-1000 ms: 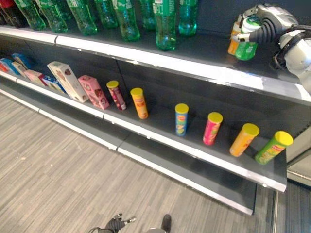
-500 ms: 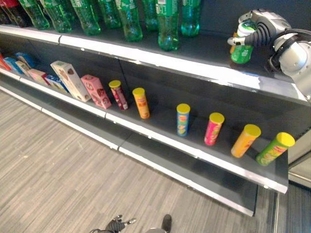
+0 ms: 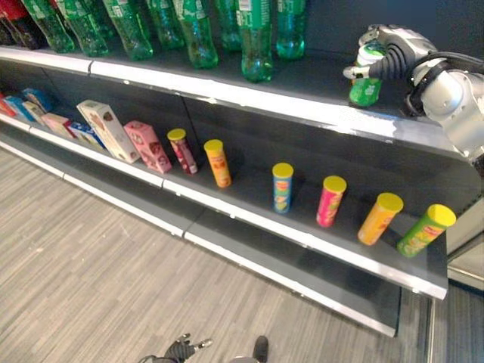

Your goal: Put the goods on the table back onto the shelves and tidy them up.

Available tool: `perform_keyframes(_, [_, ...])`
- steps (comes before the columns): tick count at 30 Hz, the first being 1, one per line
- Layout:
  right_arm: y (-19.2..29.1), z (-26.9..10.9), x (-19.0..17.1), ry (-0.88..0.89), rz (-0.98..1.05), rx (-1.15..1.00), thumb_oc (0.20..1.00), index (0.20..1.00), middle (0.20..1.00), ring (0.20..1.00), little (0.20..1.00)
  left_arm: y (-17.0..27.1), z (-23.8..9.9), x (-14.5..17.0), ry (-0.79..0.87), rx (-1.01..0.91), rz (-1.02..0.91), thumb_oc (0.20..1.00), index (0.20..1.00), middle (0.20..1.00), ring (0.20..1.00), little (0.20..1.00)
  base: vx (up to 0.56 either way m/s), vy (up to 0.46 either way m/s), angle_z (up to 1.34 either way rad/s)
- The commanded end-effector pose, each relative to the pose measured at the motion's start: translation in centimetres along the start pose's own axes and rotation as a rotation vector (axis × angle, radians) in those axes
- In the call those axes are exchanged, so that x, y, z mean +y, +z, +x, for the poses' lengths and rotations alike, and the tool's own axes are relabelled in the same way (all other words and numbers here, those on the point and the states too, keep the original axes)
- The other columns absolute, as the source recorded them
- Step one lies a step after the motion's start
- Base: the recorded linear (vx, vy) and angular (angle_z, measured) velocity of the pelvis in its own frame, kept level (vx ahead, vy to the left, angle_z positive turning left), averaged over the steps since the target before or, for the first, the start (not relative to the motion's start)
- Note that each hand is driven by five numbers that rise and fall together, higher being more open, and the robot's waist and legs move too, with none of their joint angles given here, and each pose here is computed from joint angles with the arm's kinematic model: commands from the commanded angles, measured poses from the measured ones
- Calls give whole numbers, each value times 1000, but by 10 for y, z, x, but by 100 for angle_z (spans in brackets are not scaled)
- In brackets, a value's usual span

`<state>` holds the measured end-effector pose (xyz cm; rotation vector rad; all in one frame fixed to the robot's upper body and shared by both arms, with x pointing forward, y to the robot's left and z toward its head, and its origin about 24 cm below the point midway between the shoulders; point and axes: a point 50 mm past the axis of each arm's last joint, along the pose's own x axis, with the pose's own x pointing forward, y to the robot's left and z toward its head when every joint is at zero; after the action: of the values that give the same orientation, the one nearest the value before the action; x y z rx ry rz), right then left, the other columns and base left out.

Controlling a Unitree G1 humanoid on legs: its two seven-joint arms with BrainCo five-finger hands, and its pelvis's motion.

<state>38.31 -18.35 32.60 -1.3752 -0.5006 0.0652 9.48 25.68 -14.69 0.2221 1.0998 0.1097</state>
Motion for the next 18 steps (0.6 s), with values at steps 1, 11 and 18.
perform_keyframes(1, [10, 5, -19, -39, -55, -33, 200, 200, 200, 200, 200, 24, 3, 23, 62, -71, 21, 1000, 1000, 1000, 1000, 1000, 0, 0, 0])
perform_keyframes(11, [10, 6, -9, -16, -44, -30, 200, 200, 200, 200, 200, 25, 3, 22, 61, -69, 30, 1000, 1000, 1000, 1000, 1000, 0, 0, 0])
perform_keyframes(18, [10, 6, -5, -1, -44, -28, 200, 200, 200, 200, 200, 27, 4, 24, 66, -75, 30, 1000, 1000, 1000, 1000, 1000, 0, 0, 0])
